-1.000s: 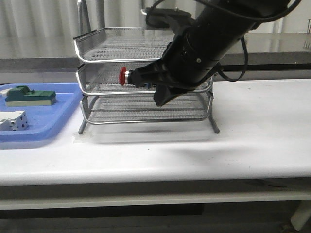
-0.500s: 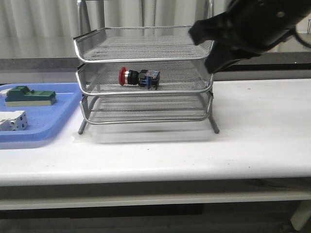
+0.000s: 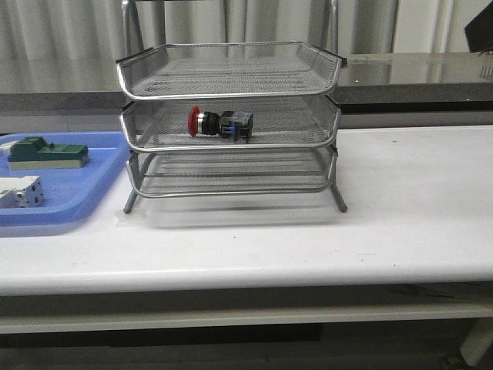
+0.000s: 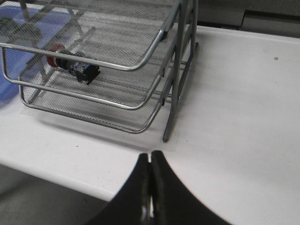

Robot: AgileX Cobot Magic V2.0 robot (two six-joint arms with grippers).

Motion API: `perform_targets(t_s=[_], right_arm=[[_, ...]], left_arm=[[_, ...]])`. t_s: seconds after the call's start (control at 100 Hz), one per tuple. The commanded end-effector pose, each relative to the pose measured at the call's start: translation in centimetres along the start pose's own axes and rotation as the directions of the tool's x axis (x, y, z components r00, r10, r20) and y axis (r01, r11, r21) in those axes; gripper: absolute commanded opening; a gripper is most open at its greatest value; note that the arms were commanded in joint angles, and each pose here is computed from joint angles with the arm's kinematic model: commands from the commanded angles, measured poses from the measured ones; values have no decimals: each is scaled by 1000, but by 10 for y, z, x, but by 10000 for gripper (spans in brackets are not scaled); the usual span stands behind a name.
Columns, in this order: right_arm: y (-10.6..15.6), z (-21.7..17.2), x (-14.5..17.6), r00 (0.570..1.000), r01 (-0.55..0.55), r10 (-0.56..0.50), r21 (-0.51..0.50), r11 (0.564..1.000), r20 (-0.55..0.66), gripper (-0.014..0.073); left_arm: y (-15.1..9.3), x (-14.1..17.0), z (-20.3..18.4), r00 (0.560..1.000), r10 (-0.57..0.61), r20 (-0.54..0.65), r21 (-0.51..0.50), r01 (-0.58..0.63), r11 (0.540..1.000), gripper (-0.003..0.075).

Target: Place button on rack with both arms

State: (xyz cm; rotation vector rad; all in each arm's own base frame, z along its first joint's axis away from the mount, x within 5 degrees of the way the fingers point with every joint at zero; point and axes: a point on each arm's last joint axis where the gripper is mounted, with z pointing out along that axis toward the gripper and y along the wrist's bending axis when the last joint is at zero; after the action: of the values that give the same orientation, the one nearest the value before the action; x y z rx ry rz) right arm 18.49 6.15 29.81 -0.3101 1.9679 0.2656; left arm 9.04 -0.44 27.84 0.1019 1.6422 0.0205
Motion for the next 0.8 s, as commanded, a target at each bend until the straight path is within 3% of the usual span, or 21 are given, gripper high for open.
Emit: perform_targets(t_s=[0.0,0.34,0.79], right_arm=[[-2,-22,-11,989,-6,1,29,1000,151,-57],[1,-60,13,970,-3,-3,24,1000,244,-57],[1,-63,15,968,-2,-4,22,1000,250,-57]], left_arm=[[3,-16,-1,995,-17,101,-22,20,1000,4],[3,-16,-1,995,-17,101,-22,20,1000,4],[3,-16,-1,995,-17,101,-22,20,1000,4]])
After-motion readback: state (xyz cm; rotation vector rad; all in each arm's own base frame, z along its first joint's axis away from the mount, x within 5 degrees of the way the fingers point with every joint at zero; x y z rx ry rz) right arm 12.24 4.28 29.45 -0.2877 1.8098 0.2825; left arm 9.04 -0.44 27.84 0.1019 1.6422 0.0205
